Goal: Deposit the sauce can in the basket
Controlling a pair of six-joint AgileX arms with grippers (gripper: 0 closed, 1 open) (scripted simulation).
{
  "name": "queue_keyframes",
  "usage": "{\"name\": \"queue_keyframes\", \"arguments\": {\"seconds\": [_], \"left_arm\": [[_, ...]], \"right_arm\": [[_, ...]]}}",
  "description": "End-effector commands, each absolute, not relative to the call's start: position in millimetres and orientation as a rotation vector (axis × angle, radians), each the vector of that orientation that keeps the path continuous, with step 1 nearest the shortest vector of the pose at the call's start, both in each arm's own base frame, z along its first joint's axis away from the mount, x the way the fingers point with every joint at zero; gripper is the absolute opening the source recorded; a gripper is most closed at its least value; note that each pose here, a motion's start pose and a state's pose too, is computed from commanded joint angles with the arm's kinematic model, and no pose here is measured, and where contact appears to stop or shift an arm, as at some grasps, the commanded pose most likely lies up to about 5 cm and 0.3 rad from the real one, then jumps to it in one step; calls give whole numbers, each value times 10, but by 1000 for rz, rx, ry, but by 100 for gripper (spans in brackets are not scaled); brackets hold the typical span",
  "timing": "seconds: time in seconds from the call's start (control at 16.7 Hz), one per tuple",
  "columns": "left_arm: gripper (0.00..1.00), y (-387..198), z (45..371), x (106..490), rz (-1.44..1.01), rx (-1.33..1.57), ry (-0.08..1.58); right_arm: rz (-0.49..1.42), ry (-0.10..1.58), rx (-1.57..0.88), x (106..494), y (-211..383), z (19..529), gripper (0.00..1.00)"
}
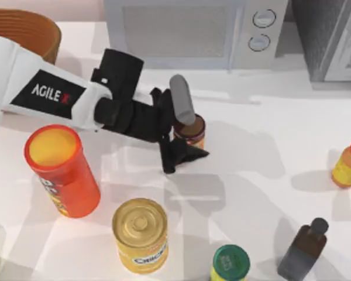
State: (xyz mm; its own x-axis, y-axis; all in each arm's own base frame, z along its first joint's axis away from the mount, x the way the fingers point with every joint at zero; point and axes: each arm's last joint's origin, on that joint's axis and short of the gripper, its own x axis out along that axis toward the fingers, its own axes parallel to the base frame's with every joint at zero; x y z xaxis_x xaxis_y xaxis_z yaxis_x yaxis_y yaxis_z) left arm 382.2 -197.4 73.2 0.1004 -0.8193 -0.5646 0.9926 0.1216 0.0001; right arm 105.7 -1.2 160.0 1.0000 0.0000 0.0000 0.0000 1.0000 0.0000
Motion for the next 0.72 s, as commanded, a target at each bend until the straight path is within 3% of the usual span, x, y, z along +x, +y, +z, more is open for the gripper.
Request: {"name": "queue_keyframes", "arguments": {"seconds": [0.36,0.72], "left_arm": [[2,-1974,732,3822,-1402,434,490],[0,-1974,732,3822,-1402,434,490]], "right_arm": [[0,0,0,1057,-12,1600,100],[0,0,0,1057,-12,1600,100]]}}
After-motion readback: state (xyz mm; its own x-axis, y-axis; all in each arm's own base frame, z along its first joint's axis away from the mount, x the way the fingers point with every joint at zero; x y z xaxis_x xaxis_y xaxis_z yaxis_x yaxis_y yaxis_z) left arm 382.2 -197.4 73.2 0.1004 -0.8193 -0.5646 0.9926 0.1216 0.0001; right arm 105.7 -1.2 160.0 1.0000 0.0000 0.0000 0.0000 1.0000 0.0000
